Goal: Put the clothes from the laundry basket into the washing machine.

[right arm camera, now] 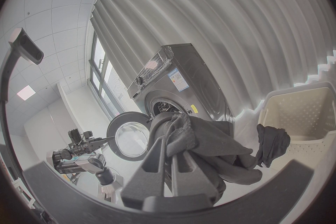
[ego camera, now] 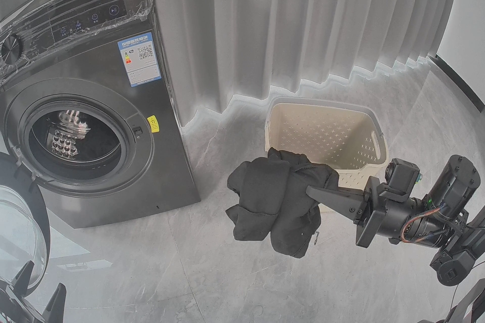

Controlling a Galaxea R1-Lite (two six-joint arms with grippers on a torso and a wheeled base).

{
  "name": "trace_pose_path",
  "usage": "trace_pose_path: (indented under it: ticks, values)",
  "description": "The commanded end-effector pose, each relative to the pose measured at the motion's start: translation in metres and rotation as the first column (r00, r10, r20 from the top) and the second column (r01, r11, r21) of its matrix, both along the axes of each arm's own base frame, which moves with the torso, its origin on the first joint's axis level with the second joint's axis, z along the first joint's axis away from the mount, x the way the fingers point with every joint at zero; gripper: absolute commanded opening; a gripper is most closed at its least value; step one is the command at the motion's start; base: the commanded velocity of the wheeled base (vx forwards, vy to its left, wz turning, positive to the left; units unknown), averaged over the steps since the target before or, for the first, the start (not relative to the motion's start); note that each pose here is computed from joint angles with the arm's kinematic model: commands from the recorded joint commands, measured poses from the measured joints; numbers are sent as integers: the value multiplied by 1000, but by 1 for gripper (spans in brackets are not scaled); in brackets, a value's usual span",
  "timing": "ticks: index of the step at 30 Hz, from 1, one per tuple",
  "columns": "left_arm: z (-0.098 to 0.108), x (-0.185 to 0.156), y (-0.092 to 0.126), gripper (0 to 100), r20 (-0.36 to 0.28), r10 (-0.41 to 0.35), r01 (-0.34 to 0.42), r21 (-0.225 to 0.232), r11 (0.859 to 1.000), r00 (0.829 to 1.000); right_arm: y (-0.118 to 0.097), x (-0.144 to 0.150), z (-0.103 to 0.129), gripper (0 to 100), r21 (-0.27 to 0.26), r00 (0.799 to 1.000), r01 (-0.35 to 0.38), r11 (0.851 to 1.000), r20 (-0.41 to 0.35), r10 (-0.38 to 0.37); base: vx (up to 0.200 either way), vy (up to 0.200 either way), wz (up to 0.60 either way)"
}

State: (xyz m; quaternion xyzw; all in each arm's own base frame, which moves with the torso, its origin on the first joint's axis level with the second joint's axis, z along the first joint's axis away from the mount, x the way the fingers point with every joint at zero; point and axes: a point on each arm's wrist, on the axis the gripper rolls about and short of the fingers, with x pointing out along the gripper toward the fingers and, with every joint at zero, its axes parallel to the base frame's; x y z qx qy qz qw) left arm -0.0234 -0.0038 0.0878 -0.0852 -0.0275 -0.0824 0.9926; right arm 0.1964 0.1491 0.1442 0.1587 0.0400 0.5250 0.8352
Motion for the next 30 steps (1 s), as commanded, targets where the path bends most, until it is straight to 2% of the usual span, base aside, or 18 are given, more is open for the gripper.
trace_pose_path:
  ticks: [1, 19, 25, 30]
  values:
    - [-5, 0, 0, 100, -2, 0, 0, -1, 1000, 1000, 1, 1, -2, 0, -6, 1000, -4, 1000, -8, 4, 0, 0, 600]
    - [-5, 0, 0, 100, -3, 3, -3, 2, 1000, 1000, 5, 1, 2, 0, 8, 1000, -21, 1000, 9, 21, 0, 0, 0]
    - [-5, 0, 0, 100, -3, 3, -3, 2, 1000, 1000, 6, 2, 5, 0, 16, 1000, -21, 1000, 18, 21, 0, 0, 600]
    - [-5, 0, 0, 100, -3, 3, -3, 2, 1000, 1000, 7, 3, 6, 0, 20, 999, -24, 999, 21, 24, 0, 0, 0]
